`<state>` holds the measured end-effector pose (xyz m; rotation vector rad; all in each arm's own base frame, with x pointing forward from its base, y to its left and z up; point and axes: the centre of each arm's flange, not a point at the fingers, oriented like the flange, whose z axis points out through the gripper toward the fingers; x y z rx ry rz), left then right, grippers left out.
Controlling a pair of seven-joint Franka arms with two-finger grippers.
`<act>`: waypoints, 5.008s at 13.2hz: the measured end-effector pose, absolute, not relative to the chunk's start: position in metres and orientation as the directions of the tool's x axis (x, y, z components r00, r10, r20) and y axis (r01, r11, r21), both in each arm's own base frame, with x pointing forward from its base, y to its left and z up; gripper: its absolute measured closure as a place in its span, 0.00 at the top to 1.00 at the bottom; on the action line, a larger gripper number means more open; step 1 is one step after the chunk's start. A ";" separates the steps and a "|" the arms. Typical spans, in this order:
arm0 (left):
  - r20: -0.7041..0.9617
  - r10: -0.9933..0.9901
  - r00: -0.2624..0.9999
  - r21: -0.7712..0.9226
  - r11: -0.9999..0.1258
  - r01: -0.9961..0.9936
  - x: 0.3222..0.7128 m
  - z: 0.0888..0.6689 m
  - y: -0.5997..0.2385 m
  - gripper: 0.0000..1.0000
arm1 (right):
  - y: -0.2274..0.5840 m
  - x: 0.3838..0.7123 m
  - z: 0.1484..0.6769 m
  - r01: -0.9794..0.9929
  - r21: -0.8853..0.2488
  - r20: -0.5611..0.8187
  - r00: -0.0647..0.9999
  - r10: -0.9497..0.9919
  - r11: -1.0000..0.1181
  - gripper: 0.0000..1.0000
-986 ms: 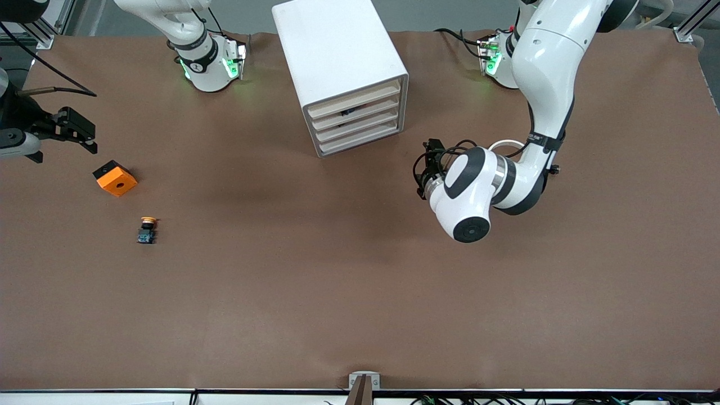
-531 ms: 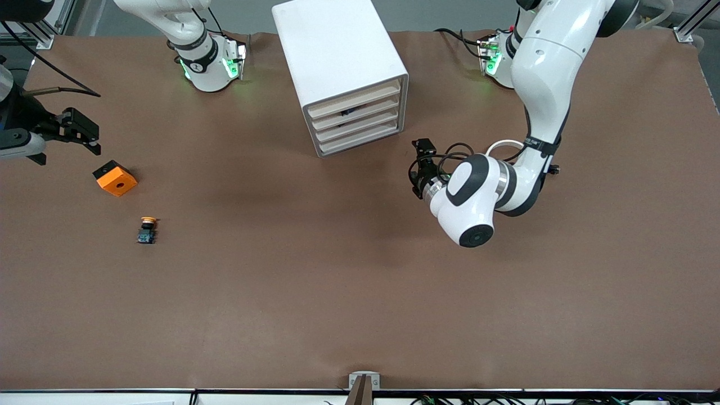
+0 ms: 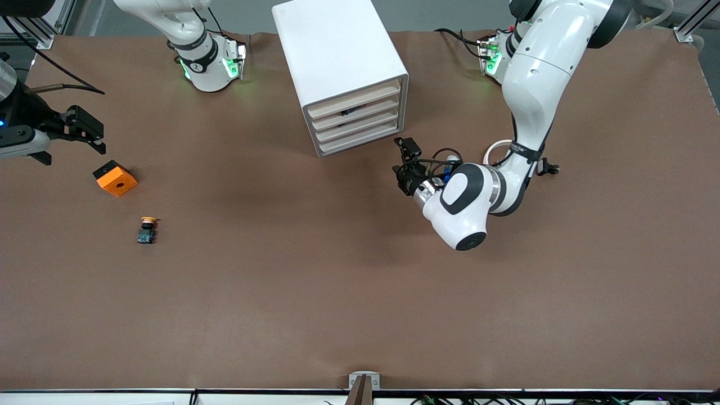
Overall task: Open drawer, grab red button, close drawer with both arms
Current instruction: 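Move the left gripper toward the handle of the white cabinet drawer, then grasp the top drawer handle with the left gripper, then pull the drawer open with the left gripper while the right gripper approaches, then grasp the red button with the right gripper while the left gripper lets go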
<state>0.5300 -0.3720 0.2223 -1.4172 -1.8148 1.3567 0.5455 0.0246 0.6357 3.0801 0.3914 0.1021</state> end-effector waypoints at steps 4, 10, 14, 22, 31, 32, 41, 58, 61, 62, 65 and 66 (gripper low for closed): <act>-0.199 0.893 -0.403 -0.925 -0.035 0.379 0.518 0.196 -0.386 0.96 | 0.026 0.546 0.636 0.250 0.039 0.062 0.966 0.252 -0.967 1.00; -0.175 0.907 -0.383 -0.943 -0.043 0.329 0.491 0.184 -0.417 0.85 | 0.028 0.547 0.637 0.253 0.039 0.066 0.965 0.255 -0.967 1.00; -0.158 0.912 -0.378 -0.957 -0.046 0.288 0.480 0.187 -0.428 0.72 | 0.028 0.548 0.637 0.254 0.039 0.065 0.965 0.256 -0.967 1.00; -0.052 0.945 -0.322 -0.983 0.009 0.186 0.445 0.174 -0.449 0.53 | 0.028 0.549 0.635 0.254 0.039 0.063 0.965 0.256 -0.966 1.00; -0.013 0.953 -0.304 -0.990 0.030 0.137 0.429 0.172 -0.462 0.51 | 0.031 0.549 0.636 0.259 0.039 0.065 0.963 0.261 -0.965 1.00; -0.012 0.953 -0.302 -0.990 0.031 0.135 0.429 0.171 -0.462 0.50 | 0.035 0.550 0.635 0.265 0.039 0.064 0.962 0.267 -0.964 1.00; -0.008 0.955 -0.298 -0.992 0.029 0.120 0.422 0.168 -0.467 0.38 | 0.040 0.554 0.636 0.274 0.040 0.068 0.959 0.276 -0.961 1.00; -0.025 0.890 -0.456 -0.983 0.061 0.173 0.508 0.178 -0.398 0.15 | 0.070 0.563 0.628 0.303 0.036 0.059 0.951 0.304 -0.952 1.00; -0.036 0.871 -0.491 -0.976 0.074 0.203 0.530 0.184 -0.381 0.15 | 0.116 0.560 0.619 0.190 0.023 0.048 0.980 0.191 -0.981 1.00; -0.040 0.864 -0.503 -0.974 0.078 0.213 0.537 0.186 -0.374 0.15 | 0.136 0.556 0.617 0.145 0.020 0.045 0.988 0.146 -0.989 1.00; -0.049 0.851 -0.522 -0.969 0.085 0.230 0.550 0.189 -0.363 0.15 | 0.187 0.542 0.614 0.042 0.012 0.043 0.998 0.042 -0.999 1.00; -0.049 0.850 -0.525 -0.968 0.088 0.233 0.551 0.190 -0.361 0.15 | 0.202 0.538 0.612 0.004 0.011 0.039 0.999 0.005 -1.000 1.00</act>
